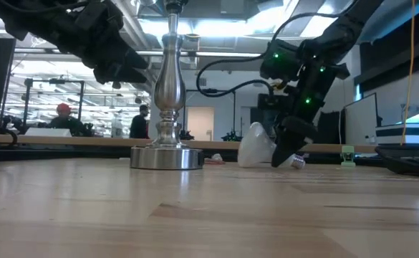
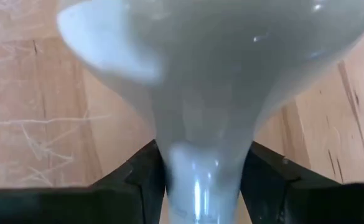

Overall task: Screw lightbulb
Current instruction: Remove the lightbulb from the silver lamp, then return to Home Position

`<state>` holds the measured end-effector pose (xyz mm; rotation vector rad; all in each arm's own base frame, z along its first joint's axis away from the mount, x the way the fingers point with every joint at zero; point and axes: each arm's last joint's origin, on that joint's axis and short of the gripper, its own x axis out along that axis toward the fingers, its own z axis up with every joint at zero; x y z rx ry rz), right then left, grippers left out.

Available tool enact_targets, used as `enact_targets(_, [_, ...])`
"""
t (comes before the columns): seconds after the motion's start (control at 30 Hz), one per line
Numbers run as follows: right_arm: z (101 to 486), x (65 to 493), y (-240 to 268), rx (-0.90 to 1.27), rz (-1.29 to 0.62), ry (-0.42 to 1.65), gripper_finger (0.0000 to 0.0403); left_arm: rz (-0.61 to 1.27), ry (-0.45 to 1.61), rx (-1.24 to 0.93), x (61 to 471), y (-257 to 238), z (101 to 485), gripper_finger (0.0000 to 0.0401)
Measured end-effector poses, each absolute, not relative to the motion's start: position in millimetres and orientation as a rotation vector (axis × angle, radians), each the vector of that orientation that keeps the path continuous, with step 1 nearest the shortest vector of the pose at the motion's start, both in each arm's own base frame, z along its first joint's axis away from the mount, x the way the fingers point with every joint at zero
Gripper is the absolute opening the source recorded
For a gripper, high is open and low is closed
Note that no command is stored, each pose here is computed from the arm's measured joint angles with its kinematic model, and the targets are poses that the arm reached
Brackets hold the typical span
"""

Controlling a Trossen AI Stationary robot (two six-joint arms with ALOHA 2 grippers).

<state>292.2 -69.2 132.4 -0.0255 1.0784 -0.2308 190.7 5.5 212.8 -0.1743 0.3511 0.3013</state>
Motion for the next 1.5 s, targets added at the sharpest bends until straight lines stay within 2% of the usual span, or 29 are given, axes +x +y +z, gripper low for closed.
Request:
enact_targets(0.47, [131.1, 292.0, -69.8, -0.036, -0.256, 1.083, 0.0188, 0.303, 0.347, -0.184, 190.8, 5.5, 213.1, 0.0276])
enact_targets(0.57, [130.9, 291.7, -69.8, -0.018, -0.27, 1.084, 0.0211, 0.305, 0.345, -0.193, 190.8, 5.5, 213.1, 0.0276])
enact_targets(0.7, [137.0, 289.6, -69.4, -0.023, -0.26, 1.106, 0.026, 0.305, 0.343, -0.196, 190.8, 5.5, 213.3, 0.0276])
enact_targets(0.87, [167.1, 289.8, -69.3, -0.045, -0.242, 1.128, 0.0306, 0.303, 0.325, -0.197, 190.9, 5.5, 215.3, 0.0276])
enact_targets(1.07, [220.5, 279.0, -66.7, -0.047, -0.24, 1.122, 0.0321, 0.301, 0.309, -0.201, 189.1, 5.5, 218.0, 0.0276])
enact_targets(1.33, [298.7, 224.9, -52.9, -0.003, -0.247, 0.815, 0.0321, 0.246, 0.174, -0.15, 171.1, 0.3, 244.8, 0.0273])
enact_targets(1.5, [312.2, 175.7, -40.2, 0.048, -0.235, 0.457, 0.0321, 0.177, 0.089, -0.105, 156.7, -8.2, 258.6, 0.0222])
